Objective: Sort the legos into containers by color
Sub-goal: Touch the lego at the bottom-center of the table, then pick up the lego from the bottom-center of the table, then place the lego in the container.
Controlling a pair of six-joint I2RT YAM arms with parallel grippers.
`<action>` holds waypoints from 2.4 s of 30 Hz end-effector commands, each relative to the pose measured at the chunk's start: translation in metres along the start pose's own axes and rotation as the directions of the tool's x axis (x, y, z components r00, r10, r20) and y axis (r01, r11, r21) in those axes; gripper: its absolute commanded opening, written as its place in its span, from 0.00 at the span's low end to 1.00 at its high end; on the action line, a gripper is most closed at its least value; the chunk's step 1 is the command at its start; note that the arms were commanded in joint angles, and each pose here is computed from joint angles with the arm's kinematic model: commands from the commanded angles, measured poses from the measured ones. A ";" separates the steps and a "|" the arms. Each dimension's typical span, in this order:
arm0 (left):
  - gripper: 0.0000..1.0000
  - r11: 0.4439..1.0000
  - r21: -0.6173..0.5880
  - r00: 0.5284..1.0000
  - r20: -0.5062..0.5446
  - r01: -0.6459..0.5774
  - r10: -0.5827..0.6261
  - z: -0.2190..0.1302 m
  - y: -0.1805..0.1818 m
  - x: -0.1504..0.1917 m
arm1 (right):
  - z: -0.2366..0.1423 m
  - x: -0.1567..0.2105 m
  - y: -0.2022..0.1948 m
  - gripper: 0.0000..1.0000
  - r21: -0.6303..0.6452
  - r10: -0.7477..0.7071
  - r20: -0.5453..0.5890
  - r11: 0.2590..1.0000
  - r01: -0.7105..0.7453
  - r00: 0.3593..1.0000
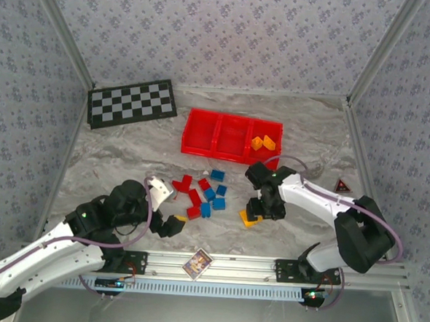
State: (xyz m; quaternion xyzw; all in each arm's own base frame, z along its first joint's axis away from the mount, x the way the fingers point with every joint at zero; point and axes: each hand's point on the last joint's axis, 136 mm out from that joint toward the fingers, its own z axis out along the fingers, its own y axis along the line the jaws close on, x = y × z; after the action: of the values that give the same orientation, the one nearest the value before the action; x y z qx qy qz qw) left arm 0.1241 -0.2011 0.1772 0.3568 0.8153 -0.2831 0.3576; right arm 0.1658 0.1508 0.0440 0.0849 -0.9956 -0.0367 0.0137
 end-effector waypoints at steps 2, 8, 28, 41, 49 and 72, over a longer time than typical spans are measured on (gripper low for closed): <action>1.00 1.000 0.027 1.000 -0.011 -0.016 0.016 0.001 -0.005 0.002 | -0.001 -0.007 0.007 0.64 -0.015 -0.008 -0.002 1.000 0.008 1.000; 1.00 0.999 0.034 1.000 -0.022 -0.020 0.020 0.002 -0.007 0.004 | 0.008 -0.017 -0.009 0.54 0.011 0.060 -0.014 0.998 -0.060 0.998; 1.00 0.999 0.040 0.999 -0.029 -0.029 0.030 0.003 -0.010 0.005 | 0.002 -0.031 -0.023 0.58 0.092 0.138 0.032 0.986 -0.141 0.990; 1.00 0.999 0.040 0.999 -0.031 -0.028 0.029 0.003 -0.010 0.005 | 0.008 -0.031 -0.021 0.41 0.112 0.130 0.012 0.985 -0.131 0.991; 1.00 0.999 0.040 0.999 -0.032 -0.029 0.031 0.003 -0.010 0.005 | -0.018 -0.039 -0.015 0.23 0.106 0.080 0.017 0.991 -0.081 0.997; 1.00 0.999 0.037 0.999 -0.019 -0.032 0.033 0.001 -0.010 0.004 | -0.120 -0.246 -0.027 0.21 -0.002 0.088 0.303 0.996 -0.091 0.949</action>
State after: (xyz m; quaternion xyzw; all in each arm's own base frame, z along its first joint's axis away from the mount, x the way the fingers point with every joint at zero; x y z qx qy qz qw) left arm 0.1183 -0.2059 0.1732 0.3703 0.8137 -0.2863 0.3448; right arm 0.4162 0.1622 0.1686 0.0159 -0.9842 -0.0496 -0.1692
